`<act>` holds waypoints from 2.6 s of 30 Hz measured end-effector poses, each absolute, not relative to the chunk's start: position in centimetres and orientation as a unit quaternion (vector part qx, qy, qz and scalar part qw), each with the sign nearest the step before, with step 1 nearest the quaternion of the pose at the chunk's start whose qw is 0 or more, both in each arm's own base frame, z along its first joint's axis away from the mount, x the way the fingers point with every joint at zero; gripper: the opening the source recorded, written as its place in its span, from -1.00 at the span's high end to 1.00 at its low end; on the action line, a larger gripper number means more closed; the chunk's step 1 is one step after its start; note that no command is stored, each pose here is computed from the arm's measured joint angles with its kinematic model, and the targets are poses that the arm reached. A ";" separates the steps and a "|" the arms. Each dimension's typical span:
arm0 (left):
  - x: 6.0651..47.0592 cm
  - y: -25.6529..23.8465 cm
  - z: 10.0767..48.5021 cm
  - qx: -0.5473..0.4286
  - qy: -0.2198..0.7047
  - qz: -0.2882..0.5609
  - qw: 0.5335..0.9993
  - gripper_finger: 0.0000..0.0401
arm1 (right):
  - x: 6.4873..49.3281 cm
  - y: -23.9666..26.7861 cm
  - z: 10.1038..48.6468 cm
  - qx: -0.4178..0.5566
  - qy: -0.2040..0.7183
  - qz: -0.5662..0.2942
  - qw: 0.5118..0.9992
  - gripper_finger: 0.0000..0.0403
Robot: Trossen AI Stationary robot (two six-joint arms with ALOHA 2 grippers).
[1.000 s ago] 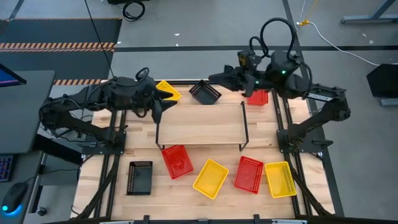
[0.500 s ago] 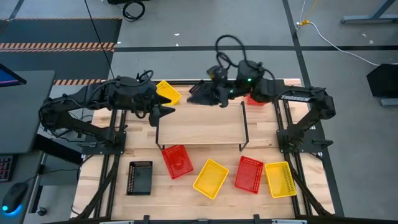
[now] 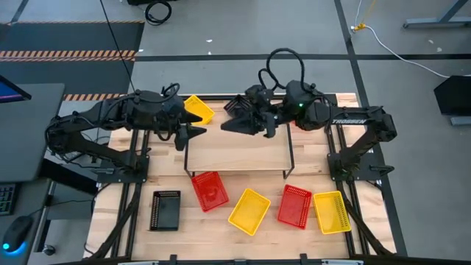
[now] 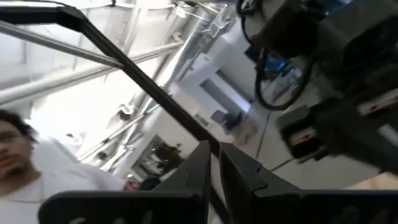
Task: Stack baskets on shelf by color
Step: Put the bottom right red basket on the shelf
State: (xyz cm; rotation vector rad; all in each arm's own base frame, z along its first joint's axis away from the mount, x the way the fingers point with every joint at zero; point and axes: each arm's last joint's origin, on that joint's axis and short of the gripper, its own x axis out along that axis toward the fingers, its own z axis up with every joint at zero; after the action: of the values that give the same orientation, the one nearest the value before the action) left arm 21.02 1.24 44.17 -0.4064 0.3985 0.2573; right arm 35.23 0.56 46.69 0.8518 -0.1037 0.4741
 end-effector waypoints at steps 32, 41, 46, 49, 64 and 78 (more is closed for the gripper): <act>21.1 1.0 44.3 -0.236 0.197 0.090 0.948 -0.22 | 23.6 12.4 45.9 0.261 0.474 0.009 0.841 0.28; 21.1 1.1 44.3 -0.231 0.192 0.109 0.948 -0.24 | 23.7 17.9 41.3 0.242 0.600 -0.006 0.763 0.27; 21.1 1.1 44.3 -0.231 0.191 0.109 0.948 -0.22 | 25.4 20.5 38.4 0.231 0.627 -0.032 0.743 0.27; 21.1 1.1 44.3 -0.231 0.191 0.110 0.948 -0.22 | 26.3 21.9 36.6 0.225 0.642 -0.045 0.732 0.23; 21.1 1.2 44.3 -0.233 0.190 0.119 0.946 -0.23 | 29.5 27.5 27.8 0.190 0.680 -0.129 0.697 0.01; 21.0 0.7 44.1 -0.276 0.203 0.102 0.934 -0.24 | 26.9 25.3 25.3 0.195 0.664 -0.159 0.704 0.04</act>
State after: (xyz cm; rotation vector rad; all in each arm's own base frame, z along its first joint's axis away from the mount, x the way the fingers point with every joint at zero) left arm 21.04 0.69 44.07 -0.5639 0.4151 0.2081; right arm 26.93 25.26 25.28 0.4334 1.4773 -0.3528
